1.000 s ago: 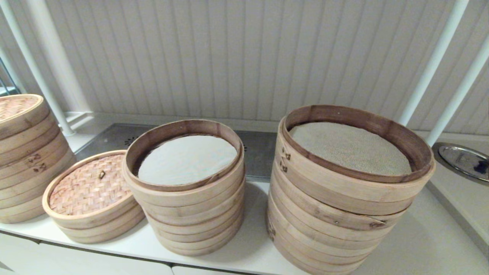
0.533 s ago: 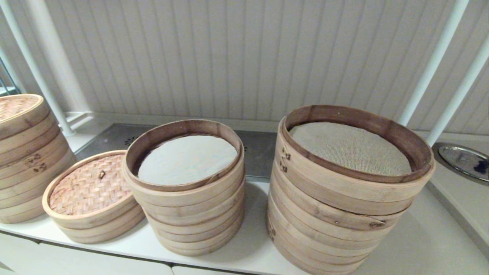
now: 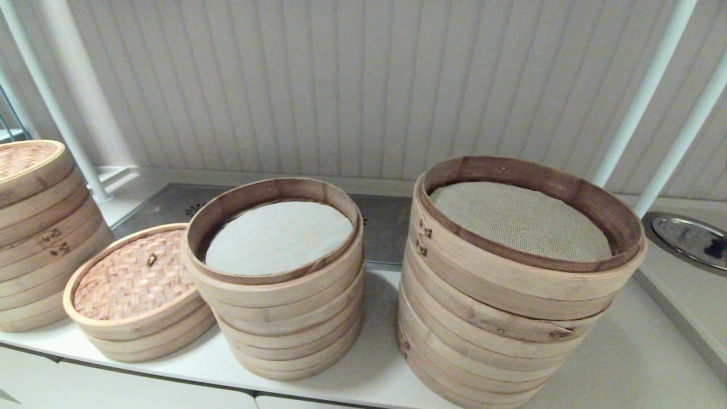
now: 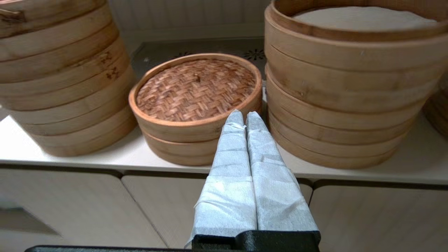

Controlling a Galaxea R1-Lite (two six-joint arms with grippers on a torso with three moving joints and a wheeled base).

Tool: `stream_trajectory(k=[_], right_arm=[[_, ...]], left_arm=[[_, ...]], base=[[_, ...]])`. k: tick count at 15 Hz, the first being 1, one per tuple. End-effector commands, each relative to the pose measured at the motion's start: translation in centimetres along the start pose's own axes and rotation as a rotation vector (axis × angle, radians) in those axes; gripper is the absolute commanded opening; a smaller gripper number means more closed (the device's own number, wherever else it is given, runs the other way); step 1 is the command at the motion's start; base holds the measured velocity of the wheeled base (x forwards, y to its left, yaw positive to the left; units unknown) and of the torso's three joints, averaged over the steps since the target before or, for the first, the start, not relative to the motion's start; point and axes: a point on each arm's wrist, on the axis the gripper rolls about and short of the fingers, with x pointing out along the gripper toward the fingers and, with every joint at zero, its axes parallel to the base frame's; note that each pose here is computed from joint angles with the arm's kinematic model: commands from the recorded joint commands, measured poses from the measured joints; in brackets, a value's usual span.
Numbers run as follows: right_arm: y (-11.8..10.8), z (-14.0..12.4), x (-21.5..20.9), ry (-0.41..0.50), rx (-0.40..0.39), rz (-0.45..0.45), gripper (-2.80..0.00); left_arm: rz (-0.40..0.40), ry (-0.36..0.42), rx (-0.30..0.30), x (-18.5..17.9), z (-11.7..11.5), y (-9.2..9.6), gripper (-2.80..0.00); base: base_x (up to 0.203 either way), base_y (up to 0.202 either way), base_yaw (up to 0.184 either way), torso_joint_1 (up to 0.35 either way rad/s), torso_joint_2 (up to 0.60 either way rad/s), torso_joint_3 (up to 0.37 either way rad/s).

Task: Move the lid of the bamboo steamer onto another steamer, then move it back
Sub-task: Pick up the steamer

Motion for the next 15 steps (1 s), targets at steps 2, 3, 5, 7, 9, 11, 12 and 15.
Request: stream_trajectory(k=[2, 3, 5, 7, 9, 11, 12, 15], right_arm=[[0.0, 0.0, 0.0, 0.001, 0.0, 0.001, -2.8], [0.0, 0.0, 0.0, 0.002, 0.0, 0.001, -2.8], [0.0, -0.1, 0.0, 0.004, 0.0, 0.0, -2.8], [0.0, 0.0, 0.0, 0.001, 0.0, 0.0, -2.8], [0.0, 0.0, 0.0, 0.001, 0.0, 0.001, -2.8], [0.0, 0.0, 0.0, 0.001, 0.0, 0.001, -2.8], [0.0, 0.0, 0.0, 0.002, 0.0, 0.0, -2.8], [0.0, 0.0, 0.0, 0.001, 0.0, 0.001, -2.8]], left_arm=[[0.016, 0.169, 0.002, 3.8, 4.0, 0.6, -2.8], [0.037, 0.237, 0.003, 5.3, 5.0, 0.8, -2.8], [0.068, 0.348, -0.003, 8.4, 6.1, 1.0, -2.8], [0.088, 0.457, -0.026, 12.3, 6.2, 1.1, -2.8], [0.12, 0.536, -0.052, 16.2, 5.8, 1.5, -2.8], [0.155, 0.594, -0.079, 19.6, 4.8, 2.4, -2.8], [0.162, 0.617, -0.096, 21.0, 4.2, 2.9, -2.8], [0.132, 0.697, -0.149, 23.9, 2.1, 4.1, 0.0]], base=[[0.0, 0.0, 0.0, 0.0, 0.0, 0.0], [0.0, 0.0, 0.0, 0.0, 0.0, 0.0], [0.0, 0.0, 0.0, 0.0, 0.0, 0.0], [0.0, 0.0, 0.0, 0.0, 0.0, 0.0], [0.0, 0.0, 0.0, 0.0, 0.0, 0.0], [0.0, 0.0, 0.0, 0.0, 0.0, 0.0], [0.0, 0.0, 0.0, 0.0, 0.0, 0.0], [0.0, 0.0, 0.0, 0.0, 0.0, 0.0]])
